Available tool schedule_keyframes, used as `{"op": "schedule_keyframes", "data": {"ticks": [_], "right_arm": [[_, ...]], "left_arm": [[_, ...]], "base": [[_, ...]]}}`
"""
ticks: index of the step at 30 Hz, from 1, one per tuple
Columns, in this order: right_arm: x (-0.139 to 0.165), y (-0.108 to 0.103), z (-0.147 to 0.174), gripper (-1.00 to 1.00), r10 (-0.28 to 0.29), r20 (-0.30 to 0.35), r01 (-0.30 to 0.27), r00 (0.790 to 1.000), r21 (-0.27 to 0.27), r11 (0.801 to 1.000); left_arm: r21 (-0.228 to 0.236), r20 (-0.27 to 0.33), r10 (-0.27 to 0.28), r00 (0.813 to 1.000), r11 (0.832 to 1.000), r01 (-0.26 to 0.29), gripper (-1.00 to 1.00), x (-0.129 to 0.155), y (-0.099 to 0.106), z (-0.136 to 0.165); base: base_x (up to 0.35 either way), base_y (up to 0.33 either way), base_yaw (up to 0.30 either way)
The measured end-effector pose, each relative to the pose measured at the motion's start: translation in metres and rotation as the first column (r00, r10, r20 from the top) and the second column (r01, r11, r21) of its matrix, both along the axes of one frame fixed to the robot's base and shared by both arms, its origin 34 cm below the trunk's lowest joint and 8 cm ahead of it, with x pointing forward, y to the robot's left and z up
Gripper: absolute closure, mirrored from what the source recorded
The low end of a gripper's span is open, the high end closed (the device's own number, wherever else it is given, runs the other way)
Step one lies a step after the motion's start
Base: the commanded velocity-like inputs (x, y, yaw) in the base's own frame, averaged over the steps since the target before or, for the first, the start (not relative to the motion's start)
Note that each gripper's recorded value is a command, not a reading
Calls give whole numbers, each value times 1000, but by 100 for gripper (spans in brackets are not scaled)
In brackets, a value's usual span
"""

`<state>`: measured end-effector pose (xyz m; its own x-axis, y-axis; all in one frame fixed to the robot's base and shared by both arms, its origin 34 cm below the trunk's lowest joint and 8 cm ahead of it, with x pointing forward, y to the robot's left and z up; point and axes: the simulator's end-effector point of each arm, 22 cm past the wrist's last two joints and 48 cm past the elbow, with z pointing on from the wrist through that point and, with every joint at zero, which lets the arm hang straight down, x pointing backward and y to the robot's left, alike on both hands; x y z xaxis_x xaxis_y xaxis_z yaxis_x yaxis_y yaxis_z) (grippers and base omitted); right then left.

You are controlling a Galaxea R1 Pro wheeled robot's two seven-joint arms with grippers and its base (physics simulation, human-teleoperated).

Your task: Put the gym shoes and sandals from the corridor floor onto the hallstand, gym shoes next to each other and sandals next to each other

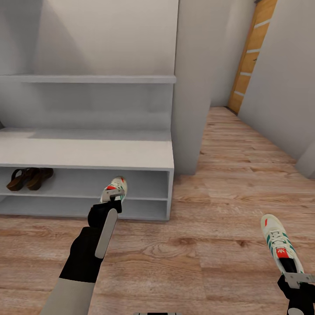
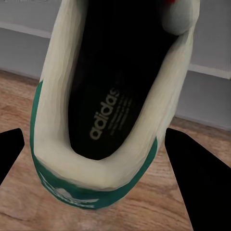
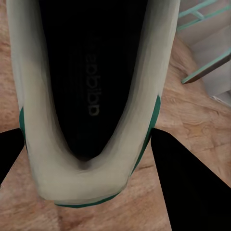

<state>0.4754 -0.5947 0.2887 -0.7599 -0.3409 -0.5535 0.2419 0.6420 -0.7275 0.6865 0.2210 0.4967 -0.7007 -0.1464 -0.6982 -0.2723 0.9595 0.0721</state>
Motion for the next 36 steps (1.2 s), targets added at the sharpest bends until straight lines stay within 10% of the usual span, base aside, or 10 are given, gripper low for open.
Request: {"op": "schedule_keyframes", "data": {"ticks": [36], "right_arm": [[0, 0, 0, 100, 0, 0, 0, 1000, 0, 1000]], "left_arm": [[-16, -11, 46, 999, 999, -46, 100, -2, 17, -5]], "base": [[61, 0, 0]]}}
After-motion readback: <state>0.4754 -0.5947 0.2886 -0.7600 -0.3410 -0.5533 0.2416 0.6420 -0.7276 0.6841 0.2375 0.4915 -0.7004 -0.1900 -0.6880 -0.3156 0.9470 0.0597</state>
